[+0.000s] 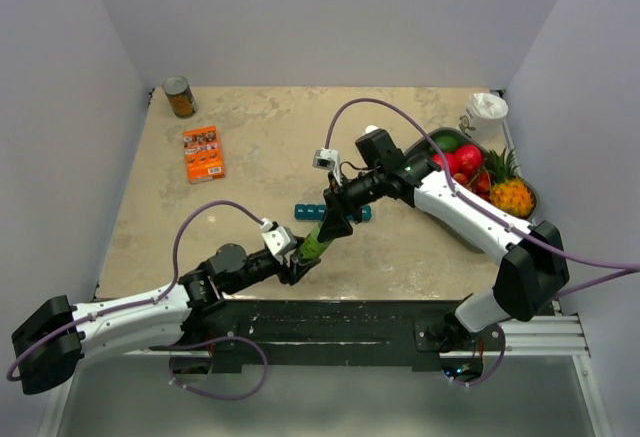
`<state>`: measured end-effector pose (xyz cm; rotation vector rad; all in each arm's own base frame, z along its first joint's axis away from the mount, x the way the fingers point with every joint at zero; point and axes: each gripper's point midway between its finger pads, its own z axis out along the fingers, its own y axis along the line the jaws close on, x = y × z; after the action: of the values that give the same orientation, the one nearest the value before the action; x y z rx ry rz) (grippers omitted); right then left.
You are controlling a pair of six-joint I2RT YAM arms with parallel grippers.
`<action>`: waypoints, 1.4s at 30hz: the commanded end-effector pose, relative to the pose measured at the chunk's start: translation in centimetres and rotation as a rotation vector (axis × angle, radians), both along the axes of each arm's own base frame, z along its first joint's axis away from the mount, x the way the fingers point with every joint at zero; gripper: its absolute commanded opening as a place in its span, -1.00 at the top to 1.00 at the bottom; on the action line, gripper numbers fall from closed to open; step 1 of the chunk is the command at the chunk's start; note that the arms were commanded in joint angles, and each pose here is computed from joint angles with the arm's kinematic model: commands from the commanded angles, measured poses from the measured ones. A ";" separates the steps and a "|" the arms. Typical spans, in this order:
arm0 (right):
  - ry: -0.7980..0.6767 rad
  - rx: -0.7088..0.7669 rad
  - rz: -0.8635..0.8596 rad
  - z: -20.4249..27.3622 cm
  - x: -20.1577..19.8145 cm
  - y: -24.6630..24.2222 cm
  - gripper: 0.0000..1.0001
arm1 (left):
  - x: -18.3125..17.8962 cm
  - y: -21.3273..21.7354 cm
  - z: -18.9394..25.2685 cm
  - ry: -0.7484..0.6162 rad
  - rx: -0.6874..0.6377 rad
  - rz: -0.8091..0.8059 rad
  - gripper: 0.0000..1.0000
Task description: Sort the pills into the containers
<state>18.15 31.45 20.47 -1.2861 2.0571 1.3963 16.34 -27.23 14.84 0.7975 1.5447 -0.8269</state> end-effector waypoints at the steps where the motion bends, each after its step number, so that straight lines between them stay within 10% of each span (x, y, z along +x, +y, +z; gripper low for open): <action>1: 0.007 0.050 0.041 1.4 -0.8 0.4 -0.25 | 0.6 -0.3 3.4 -0.082 -0.092 0.016 1.00; 12: -0.017 0.017 0.050 0.7 -0.8 0.6 -0.53 | 0.6 -0.2 4.0 -0.096 -0.109 0.016 1.00; 19: -0.069 0.033 0.126 1.1 -1.4 0.6 0.69 | 0.6 -0.2 3.7 -0.098 -0.101 0.014 1.00; 27: -0.414 0.119 0.689 1.6 -6.8 -0.7 0.81 | -3.4 -2.3 3.1 -0.085 -0.112 -0.250 1.00; 35: -0.645 -0.015 0.805 1.3 -4.8 -0.4 0.71 | -4.5 -2.4 2.8 -0.103 -0.121 -0.319 1.00; 42: -0.684 -0.061 0.690 2.6 -4.0 0.0 -0.33 | -4.0 -2.2 2.5 -0.107 -0.112 -0.293 1.00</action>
<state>13.79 30.62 20.06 -2.3302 1.2974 0.9356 12.78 -28.90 14.93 0.9541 1.4405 -1.0394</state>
